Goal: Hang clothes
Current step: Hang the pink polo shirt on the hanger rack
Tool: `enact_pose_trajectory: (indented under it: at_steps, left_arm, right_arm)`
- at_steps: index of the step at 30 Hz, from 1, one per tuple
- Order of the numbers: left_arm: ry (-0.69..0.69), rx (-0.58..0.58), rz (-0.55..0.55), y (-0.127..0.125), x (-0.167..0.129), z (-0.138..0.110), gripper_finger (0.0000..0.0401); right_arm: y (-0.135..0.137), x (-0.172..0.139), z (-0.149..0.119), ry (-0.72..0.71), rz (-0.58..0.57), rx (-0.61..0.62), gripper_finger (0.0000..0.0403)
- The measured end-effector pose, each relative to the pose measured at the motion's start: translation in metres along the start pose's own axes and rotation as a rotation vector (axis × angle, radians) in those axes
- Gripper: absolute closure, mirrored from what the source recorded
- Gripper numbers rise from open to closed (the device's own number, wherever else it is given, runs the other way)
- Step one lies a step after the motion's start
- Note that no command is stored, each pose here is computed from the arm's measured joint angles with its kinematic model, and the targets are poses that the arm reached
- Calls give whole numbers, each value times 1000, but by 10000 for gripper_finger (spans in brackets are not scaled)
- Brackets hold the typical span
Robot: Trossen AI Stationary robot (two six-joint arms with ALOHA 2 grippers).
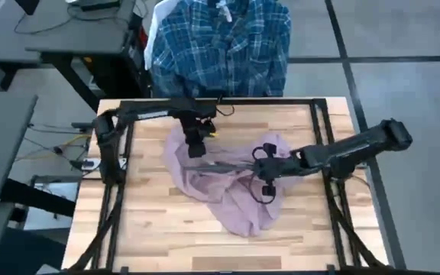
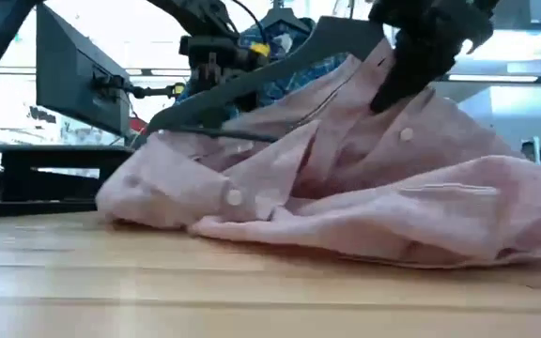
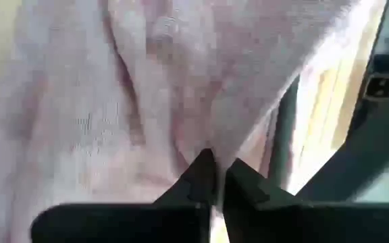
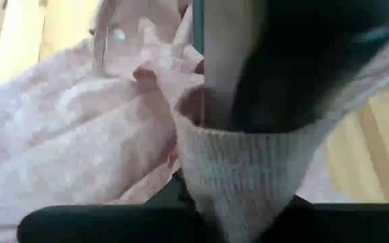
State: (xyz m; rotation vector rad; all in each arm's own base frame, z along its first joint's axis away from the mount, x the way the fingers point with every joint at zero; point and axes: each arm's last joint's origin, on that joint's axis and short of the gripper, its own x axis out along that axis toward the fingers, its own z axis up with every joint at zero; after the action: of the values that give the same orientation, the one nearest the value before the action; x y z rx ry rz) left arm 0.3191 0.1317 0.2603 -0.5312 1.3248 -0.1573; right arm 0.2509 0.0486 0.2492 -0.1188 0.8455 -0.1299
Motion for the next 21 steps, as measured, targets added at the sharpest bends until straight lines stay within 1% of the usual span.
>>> enact_pose_trajectory:
  at_steps: [3,4,6,7,9,12,14,16,18,19,20,21]
  left_arm:
    - [-4,-16,26,-6,-11,-7,401]
    - [3,-20,48,-7,-15,-10,401]
    - [47,-41,134,-8,-20,-18,401]
    - [58,-53,152,-7,-22,-21,401]
    - [73,-65,179,-5,-25,-23,401]
    - [123,-91,166,-5,-25,-28,401]
    - [82,-85,148,-6,-25,-25,401]
    - [2,-88,101,-9,-23,-17,401]
    - [-83,-75,45,-18,-19,-6,401]
    - [-97,-71,31,-24,-17,-4,401]
    - [-93,-71,35,-31,-14,-3,401]
    - [-76,-84,72,-35,-12,-5,401]
  right_arm:
    - [-3,-6,-5,35,-1,-11,385]
    - [-3,-8,-6,47,3,-16,385]
    - [-1,-14,-11,72,26,-42,385]
    - [0,-18,-12,67,37,-60,385]
    - [1,-25,-10,31,53,-50,385]
    - [-3,-34,-14,40,17,-18,385]
    - [-5,-38,-12,2,-2,-6,385]
    - [-7,-42,-11,-20,-5,-1,385]
    - [-9,-44,-12,-18,-9,-1,385]
    - [-10,-45,-13,-8,-10,2,385]
    - [-11,-45,-15,9,-14,4,385]
    - [-12,-46,-17,18,-20,10,385]
